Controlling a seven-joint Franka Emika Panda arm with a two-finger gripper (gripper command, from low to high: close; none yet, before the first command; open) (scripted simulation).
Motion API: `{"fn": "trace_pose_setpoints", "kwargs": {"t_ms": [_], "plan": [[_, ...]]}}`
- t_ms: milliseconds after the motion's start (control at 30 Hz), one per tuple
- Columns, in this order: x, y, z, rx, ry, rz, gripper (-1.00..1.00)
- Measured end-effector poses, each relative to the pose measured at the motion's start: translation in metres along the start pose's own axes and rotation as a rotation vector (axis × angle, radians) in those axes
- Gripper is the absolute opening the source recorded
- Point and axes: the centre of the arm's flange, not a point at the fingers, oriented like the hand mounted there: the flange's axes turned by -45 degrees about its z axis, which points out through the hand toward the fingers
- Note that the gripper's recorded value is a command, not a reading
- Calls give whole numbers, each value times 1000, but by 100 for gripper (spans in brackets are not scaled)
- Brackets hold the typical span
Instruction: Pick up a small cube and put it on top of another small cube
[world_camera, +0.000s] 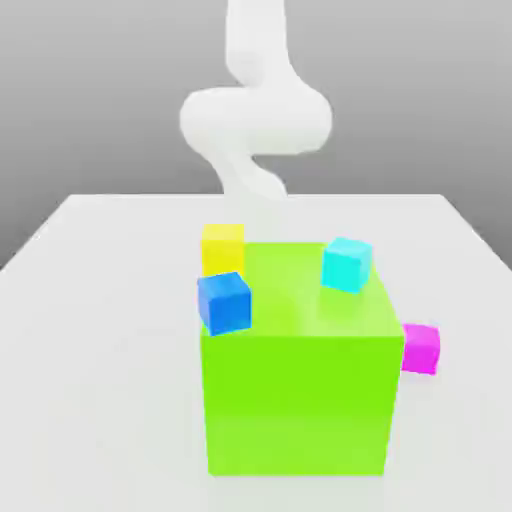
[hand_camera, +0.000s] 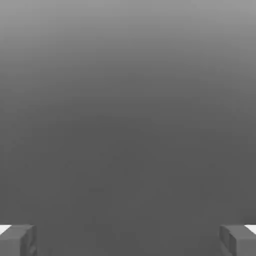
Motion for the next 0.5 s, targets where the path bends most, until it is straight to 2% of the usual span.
{"fn": "trace_pose_setpoints", "kwargs": {"t_ms": [233,500], "plan": [[-57,-87,127,159,-186,-279,0],[-177,-187,220,308,-378,-625,0]]}}
